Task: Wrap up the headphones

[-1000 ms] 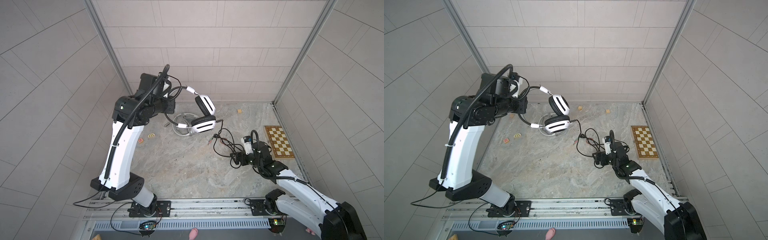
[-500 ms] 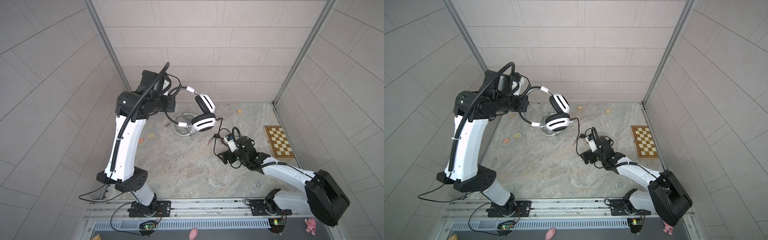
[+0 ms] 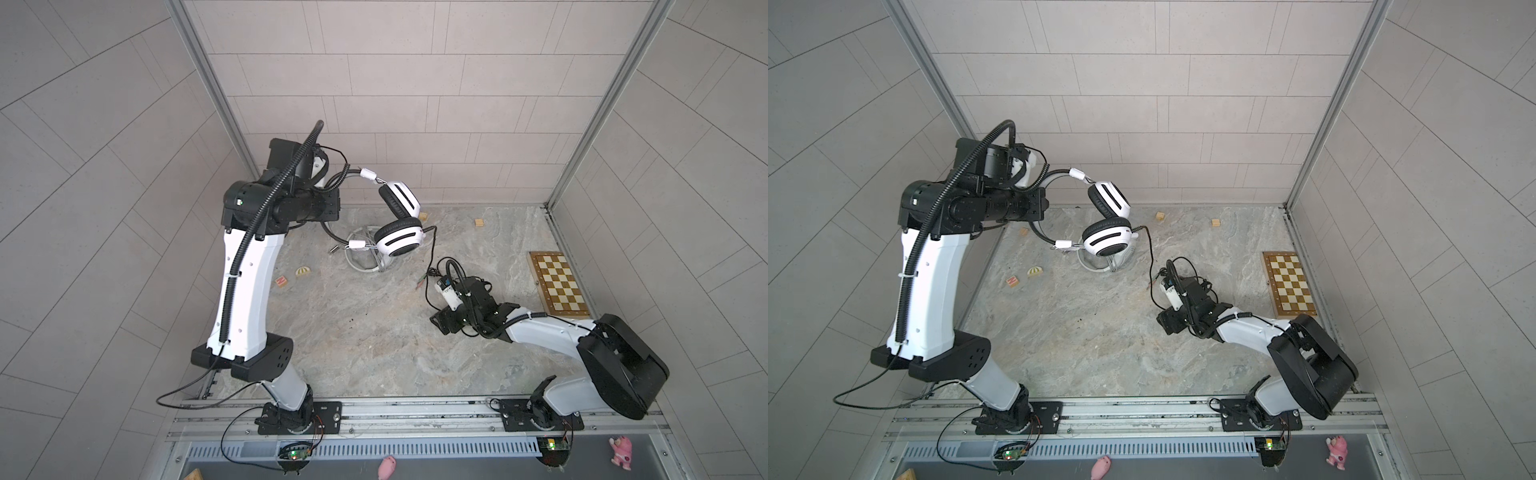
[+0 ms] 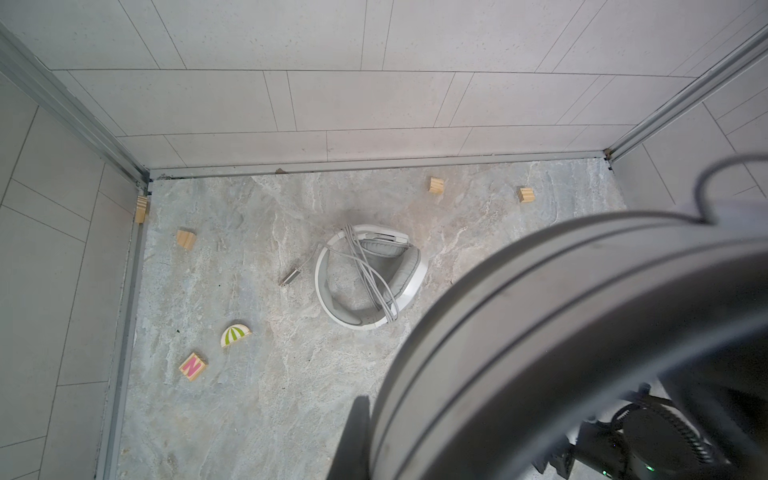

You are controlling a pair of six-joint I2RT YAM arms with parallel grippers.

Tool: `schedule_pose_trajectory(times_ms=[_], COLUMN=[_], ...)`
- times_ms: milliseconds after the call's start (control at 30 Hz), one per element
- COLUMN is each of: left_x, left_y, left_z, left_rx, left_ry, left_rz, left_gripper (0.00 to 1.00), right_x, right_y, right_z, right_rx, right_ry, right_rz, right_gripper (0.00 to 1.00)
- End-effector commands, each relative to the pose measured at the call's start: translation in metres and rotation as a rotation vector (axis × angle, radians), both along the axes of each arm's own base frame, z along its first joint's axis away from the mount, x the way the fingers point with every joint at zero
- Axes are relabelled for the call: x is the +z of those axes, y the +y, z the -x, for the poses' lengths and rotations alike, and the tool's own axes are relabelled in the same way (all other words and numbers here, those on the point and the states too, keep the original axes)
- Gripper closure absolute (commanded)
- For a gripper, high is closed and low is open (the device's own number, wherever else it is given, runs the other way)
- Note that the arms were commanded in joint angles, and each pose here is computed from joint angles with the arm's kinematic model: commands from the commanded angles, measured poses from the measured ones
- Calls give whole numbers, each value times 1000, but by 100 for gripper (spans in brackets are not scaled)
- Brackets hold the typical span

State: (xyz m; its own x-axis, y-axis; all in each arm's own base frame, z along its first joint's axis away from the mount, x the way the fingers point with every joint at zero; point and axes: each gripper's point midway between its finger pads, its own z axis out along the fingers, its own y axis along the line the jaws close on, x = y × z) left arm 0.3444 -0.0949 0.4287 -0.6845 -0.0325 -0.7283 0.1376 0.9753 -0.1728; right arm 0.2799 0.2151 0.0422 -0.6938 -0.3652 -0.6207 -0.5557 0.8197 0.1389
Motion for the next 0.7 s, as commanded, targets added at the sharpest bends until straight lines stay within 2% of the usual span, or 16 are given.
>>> schedule_pose_trajectory(times_ms=[0,100,233,267,367,467,667], left_x=[27,25,20,18,11,2,-14], left_y=[-1,3,11,14,22,29,35], left_z=[0,-5,-13,-15,-25,-34,-42], left_rx=[7,19,58,77,156,241,376], left_ry=[-77,-63,-54,-52,-57,-81,-148], left_rz=[124,163,174,171,182,219,235], left_gripper=[100,100,100,100,100,100,100], right_x=[-7,-13,1,7,29,55,116], right_y=[-5,-3,0,1,1,-2,8], right_z=[-7,-4,3,6,18,32,63], right_rx=[-18,-5,2,2,3,2,116], right_ry=[42,99,83,70,6,-4,-47], right_rz=[87,110,80,73,119,183,270], right_gripper=[30,49,85,90,99,100,100])
